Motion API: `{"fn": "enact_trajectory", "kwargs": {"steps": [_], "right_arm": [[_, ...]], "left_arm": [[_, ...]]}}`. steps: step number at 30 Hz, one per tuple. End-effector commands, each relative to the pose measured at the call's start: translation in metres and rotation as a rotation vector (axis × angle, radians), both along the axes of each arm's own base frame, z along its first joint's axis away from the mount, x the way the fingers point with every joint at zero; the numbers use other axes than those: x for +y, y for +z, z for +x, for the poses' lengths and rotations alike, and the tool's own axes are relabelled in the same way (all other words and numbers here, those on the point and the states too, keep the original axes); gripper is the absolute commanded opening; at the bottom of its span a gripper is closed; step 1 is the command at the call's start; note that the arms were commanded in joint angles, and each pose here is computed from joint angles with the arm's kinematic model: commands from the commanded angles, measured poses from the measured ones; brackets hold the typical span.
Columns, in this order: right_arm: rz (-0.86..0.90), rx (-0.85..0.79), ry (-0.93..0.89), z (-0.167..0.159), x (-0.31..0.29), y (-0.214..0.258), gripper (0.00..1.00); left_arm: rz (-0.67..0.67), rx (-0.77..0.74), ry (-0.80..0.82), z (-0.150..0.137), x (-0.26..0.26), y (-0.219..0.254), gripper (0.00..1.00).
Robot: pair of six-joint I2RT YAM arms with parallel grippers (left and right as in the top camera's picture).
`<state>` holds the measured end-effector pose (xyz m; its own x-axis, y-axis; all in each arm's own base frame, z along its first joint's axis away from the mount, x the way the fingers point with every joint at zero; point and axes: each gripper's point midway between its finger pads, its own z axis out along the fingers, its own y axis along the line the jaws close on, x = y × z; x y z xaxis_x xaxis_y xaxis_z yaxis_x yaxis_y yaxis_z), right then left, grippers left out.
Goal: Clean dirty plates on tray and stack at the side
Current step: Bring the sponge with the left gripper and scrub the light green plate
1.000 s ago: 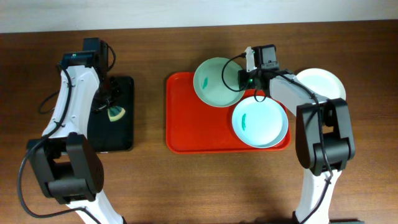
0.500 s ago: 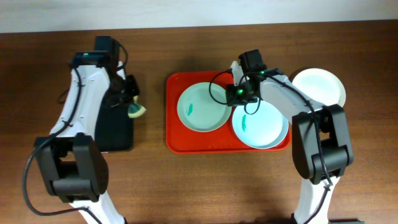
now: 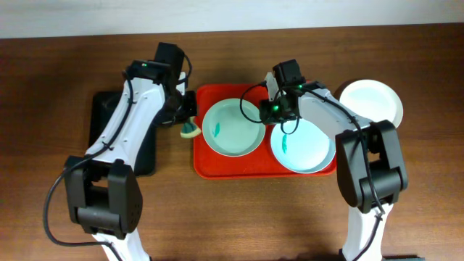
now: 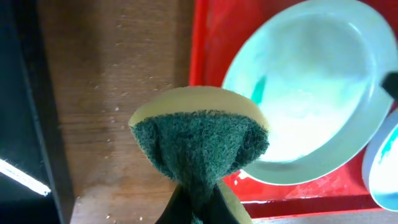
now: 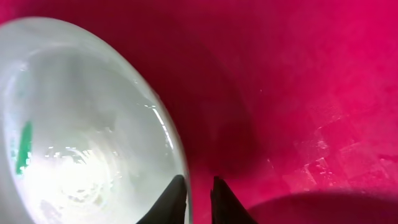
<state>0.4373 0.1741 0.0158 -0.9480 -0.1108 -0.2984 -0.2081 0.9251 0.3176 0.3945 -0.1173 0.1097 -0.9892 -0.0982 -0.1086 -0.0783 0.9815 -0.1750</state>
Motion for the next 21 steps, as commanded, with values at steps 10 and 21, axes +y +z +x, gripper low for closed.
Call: {"fn": "enact_trajectory", "kwargs": {"steps": [10, 21], "right_arm": [[-0.029, 0.082, -0.003, -0.013, -0.005, -0.032, 0.13], [-0.027, 0.095, 0.000, -0.018, 0.002, -0.033, 0.08]], "left_arm": [[-0.040, -0.011, -0.055, 0.006, -0.044, -0.022, 0.00], [-0.172, 0.030, -0.093, 0.014, -0.113, -0.080, 0.00]]}}
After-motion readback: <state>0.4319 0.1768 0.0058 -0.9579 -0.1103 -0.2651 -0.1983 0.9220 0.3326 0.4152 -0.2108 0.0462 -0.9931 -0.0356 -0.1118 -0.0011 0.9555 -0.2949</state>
